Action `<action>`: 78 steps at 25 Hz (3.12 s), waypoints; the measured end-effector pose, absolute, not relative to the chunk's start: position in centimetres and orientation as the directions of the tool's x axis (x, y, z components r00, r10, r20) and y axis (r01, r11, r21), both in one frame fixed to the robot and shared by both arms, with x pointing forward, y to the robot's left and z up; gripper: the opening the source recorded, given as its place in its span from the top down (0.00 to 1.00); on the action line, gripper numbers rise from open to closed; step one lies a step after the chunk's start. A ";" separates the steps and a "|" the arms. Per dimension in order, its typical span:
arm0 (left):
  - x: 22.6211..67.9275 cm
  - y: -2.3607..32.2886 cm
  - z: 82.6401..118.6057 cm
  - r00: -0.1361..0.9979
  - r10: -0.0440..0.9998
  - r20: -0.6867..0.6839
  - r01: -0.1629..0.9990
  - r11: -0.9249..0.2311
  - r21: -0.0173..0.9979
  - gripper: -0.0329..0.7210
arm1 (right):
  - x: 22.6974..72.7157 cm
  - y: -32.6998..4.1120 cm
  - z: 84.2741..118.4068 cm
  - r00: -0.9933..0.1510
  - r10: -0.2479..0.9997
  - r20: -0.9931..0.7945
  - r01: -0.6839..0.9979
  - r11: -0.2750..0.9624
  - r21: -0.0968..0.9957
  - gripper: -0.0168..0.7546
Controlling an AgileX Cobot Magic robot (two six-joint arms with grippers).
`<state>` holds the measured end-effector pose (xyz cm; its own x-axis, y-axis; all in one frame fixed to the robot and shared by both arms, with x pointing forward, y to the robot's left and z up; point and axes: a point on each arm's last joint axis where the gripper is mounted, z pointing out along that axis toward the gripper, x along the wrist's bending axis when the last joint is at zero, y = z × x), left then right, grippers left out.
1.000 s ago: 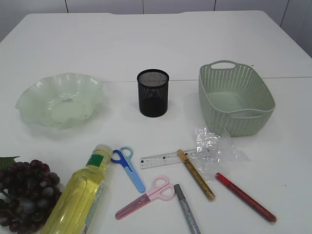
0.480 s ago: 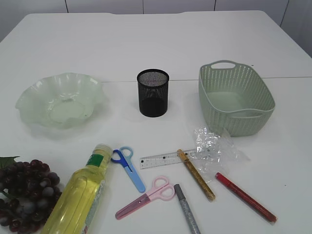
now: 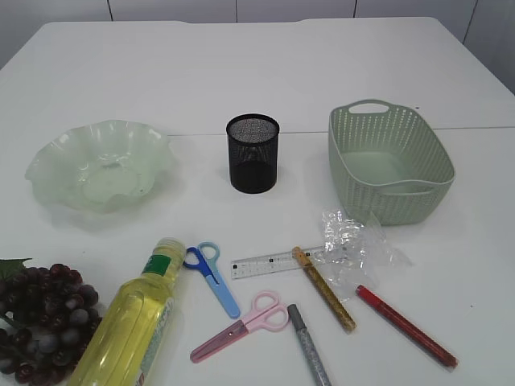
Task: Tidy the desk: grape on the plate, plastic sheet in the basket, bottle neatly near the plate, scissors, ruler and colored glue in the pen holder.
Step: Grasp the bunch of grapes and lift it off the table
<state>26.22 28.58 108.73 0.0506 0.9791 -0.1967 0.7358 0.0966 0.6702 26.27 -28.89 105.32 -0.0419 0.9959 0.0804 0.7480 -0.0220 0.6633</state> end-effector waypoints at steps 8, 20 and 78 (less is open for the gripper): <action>30.5 28.1 112.7 -0.003 0.958 -0.286 0.786 0.179 0.592 0.25 | 29.9 -28.6 105.9 0.005 0.985 0.170 0.873 -0.087 0.479 0.29; 39.8 27.6 109.5 -0.081 0.955 -0.287 0.947 0.163 0.275 0.24 | 40.3 -29.0 110.4 0.032 0.982 0.184 0.934 -0.095 0.344 0.29; 51.6 23.2 91.0 -0.293 0.936 -0.197 0.944 0.250 -0.214 0.16 | 46.0 -29.2 106.3 0.022 0.984 0.179 0.989 -0.048 0.142 0.29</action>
